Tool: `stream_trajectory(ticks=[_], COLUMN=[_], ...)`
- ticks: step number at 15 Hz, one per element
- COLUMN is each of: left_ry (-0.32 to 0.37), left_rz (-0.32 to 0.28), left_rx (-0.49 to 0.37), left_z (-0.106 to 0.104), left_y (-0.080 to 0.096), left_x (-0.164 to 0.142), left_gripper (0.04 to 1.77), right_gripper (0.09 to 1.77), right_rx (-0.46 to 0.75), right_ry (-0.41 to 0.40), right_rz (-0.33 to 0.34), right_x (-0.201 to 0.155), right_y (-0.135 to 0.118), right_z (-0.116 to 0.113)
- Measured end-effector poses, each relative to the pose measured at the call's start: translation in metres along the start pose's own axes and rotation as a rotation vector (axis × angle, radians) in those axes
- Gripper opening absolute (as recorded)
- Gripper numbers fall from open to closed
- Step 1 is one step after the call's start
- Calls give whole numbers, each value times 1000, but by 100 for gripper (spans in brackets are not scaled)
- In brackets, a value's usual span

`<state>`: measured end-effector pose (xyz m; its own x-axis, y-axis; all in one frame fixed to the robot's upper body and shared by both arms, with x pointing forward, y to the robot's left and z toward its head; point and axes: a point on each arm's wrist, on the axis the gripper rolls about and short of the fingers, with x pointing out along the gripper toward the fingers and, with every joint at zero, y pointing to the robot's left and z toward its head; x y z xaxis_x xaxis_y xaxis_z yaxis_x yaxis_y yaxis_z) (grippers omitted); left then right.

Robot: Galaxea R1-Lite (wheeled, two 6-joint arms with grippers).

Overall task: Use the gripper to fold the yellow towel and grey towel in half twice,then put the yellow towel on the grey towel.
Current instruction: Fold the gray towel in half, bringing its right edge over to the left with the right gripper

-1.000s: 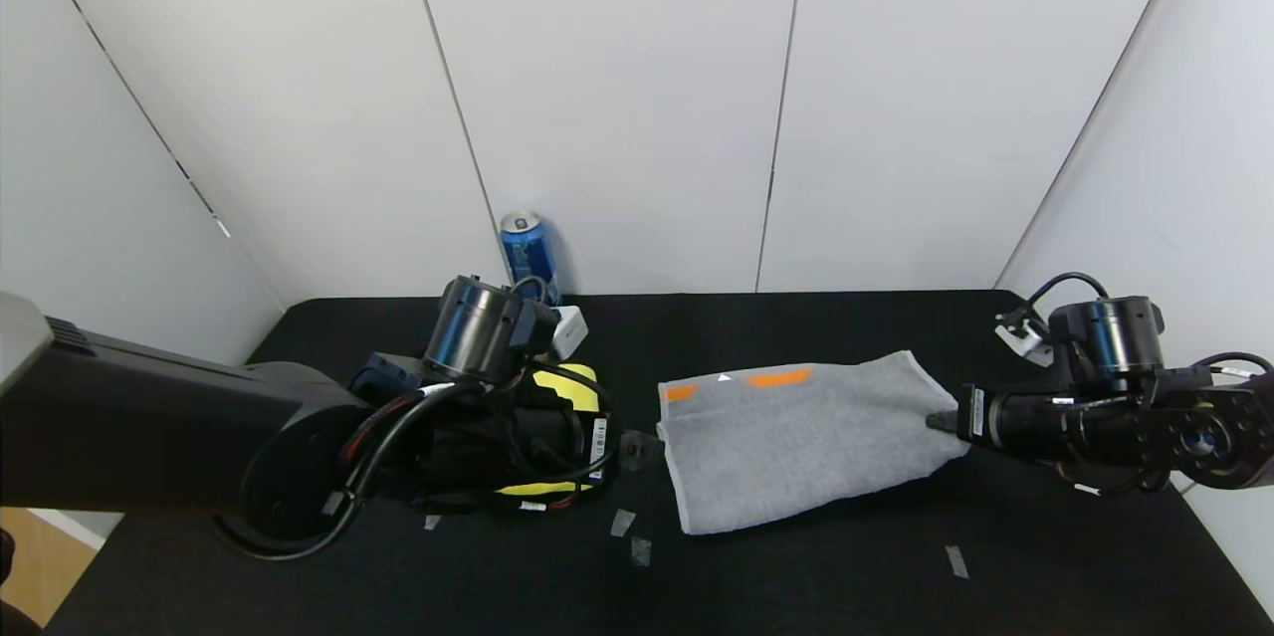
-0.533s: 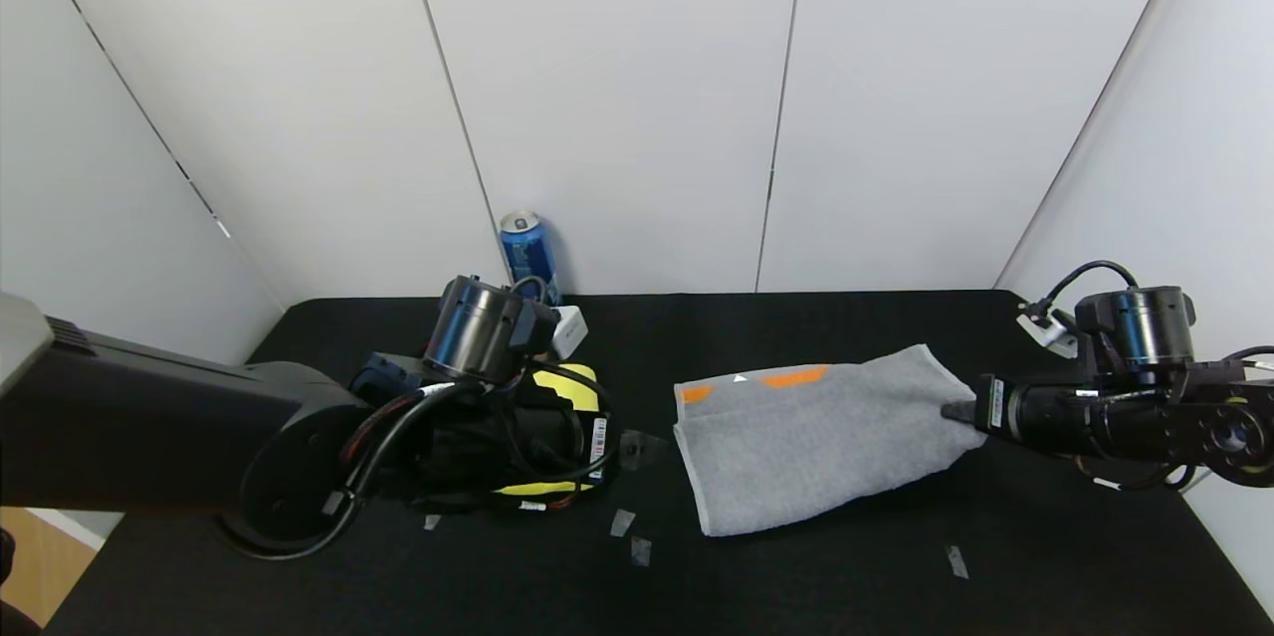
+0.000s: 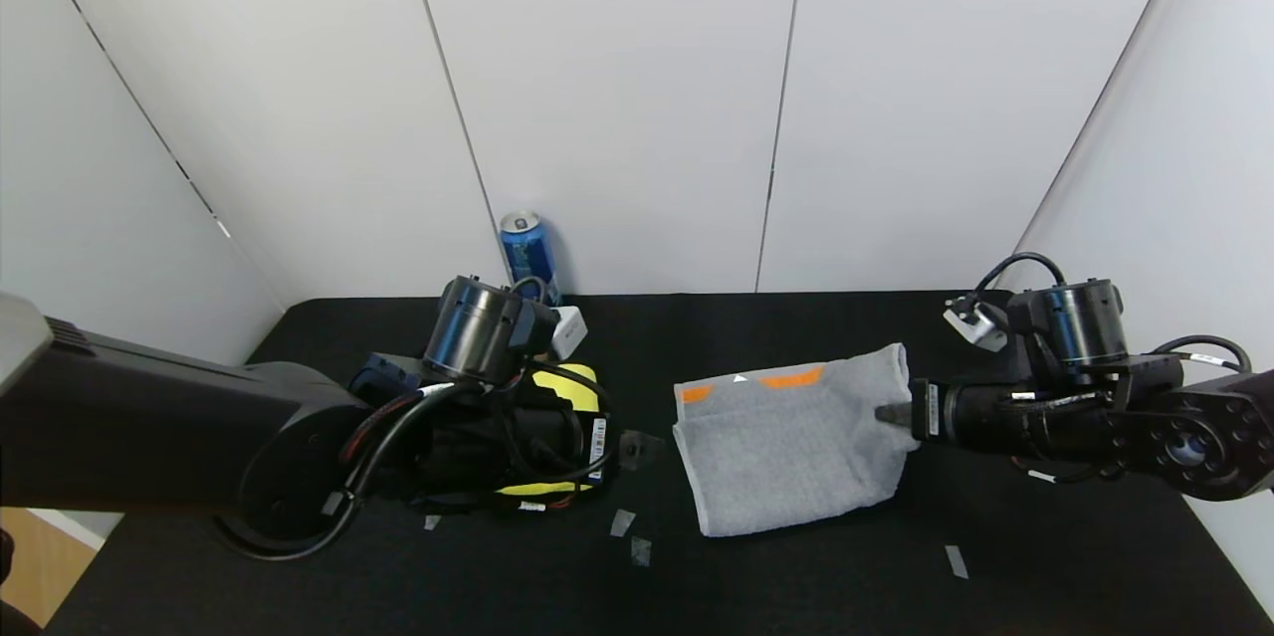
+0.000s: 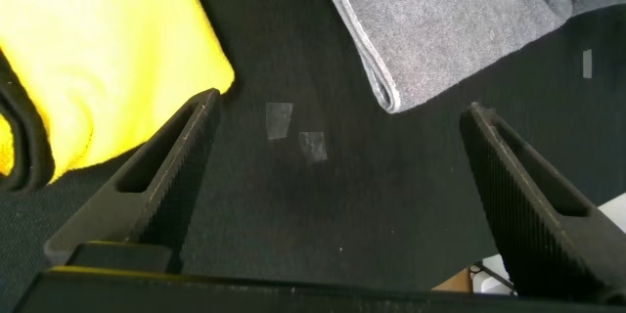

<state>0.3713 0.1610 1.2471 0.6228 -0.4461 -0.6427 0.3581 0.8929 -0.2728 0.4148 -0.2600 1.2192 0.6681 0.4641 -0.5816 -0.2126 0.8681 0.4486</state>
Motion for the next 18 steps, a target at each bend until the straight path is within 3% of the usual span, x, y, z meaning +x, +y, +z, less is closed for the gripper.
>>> stream_trajectory(ticks=[8,12,18], left_ry=[2,3,9], left_rz=[0,0,2], left_rx=[1,2,4], left_z=[-1,-1,-3], left_y=[0,0,1], left_x=[-1,-2,-2], left_gripper=[172,172,172], right_gripper=[16,16,16], right_rx=[-92,-114,-139], right_ry=[63,78,93], right_rz=[107,82,109], right_x=[22,38,65], right_y=[48,57,71], right_z=[-15,-22,-22])
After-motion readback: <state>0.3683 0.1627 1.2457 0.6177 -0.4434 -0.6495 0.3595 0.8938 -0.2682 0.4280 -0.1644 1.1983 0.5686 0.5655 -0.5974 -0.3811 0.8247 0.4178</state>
